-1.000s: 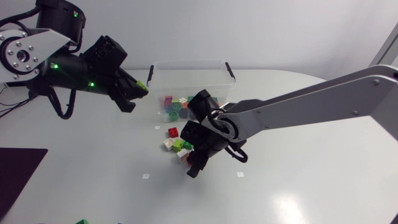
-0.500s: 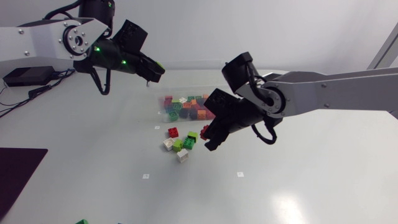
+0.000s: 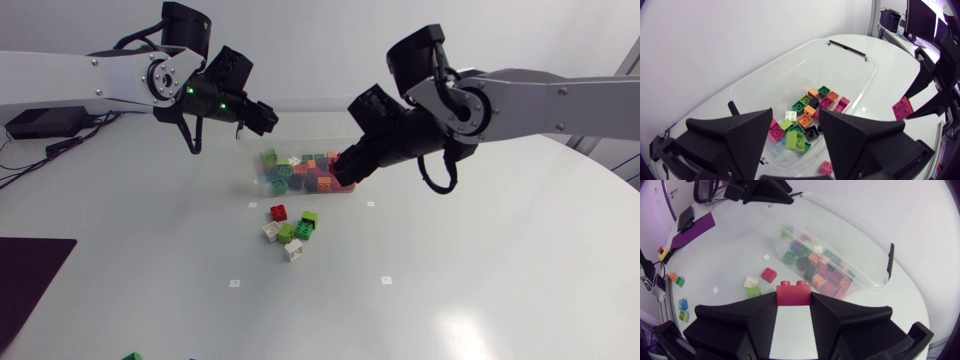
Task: Place the duplo bricks in the container
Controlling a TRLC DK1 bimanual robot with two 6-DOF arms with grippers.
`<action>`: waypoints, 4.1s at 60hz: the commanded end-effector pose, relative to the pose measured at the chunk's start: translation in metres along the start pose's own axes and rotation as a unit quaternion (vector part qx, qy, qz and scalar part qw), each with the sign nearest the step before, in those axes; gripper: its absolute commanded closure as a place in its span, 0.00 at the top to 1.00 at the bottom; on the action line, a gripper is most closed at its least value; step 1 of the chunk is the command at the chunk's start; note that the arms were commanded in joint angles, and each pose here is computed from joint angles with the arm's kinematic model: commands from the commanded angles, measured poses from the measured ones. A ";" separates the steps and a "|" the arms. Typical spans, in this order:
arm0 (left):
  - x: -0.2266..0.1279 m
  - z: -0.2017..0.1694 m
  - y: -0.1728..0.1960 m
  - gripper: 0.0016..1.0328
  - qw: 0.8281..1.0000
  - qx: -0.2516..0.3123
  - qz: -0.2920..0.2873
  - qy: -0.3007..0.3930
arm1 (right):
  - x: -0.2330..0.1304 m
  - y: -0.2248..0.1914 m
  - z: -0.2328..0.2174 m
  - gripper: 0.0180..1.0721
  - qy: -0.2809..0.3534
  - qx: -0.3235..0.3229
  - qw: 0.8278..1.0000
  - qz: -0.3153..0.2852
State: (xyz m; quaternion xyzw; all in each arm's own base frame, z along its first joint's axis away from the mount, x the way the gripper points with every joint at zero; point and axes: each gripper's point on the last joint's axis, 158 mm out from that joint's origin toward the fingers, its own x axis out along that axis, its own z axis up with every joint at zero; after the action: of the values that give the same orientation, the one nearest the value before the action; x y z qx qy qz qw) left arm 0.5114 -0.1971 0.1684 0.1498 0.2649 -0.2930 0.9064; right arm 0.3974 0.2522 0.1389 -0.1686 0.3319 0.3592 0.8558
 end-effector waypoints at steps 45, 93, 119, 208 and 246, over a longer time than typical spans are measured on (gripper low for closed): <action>-0.109 -0.064 -0.024 0.93 0.994 0.106 0.007 0.038 | 0.012 -0.081 0.089 0.26 -0.111 0.106 0.985 -0.074; -0.172 -0.281 -0.056 0.93 0.879 0.139 -0.101 0.446 | 0.108 -0.124 0.097 0.67 -0.081 0.108 0.979 -0.153; -0.207 -0.363 -0.101 0.93 0.770 0.110 -0.153 0.609 | 0.084 -0.128 0.098 0.95 -0.083 0.113 0.976 -0.166; -0.201 -0.362 -0.096 0.15 0.787 0.067 -0.099 0.606 | -0.003 0.165 -0.093 0.92 0.144 -0.017 0.983 0.117; -0.159 -0.301 -0.018 0.16 0.877 -0.031 0.001 0.480 | 0.019 0.275 -0.126 0.92 0.232 -0.094 0.948 0.195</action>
State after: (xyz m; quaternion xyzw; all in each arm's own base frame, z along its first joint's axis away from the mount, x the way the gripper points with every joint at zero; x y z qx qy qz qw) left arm 0.2614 -0.0113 0.0018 0.2644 0.6894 -0.1881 0.6476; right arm 0.1565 0.3763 0.0270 -0.2595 0.4972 0.5049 0.6562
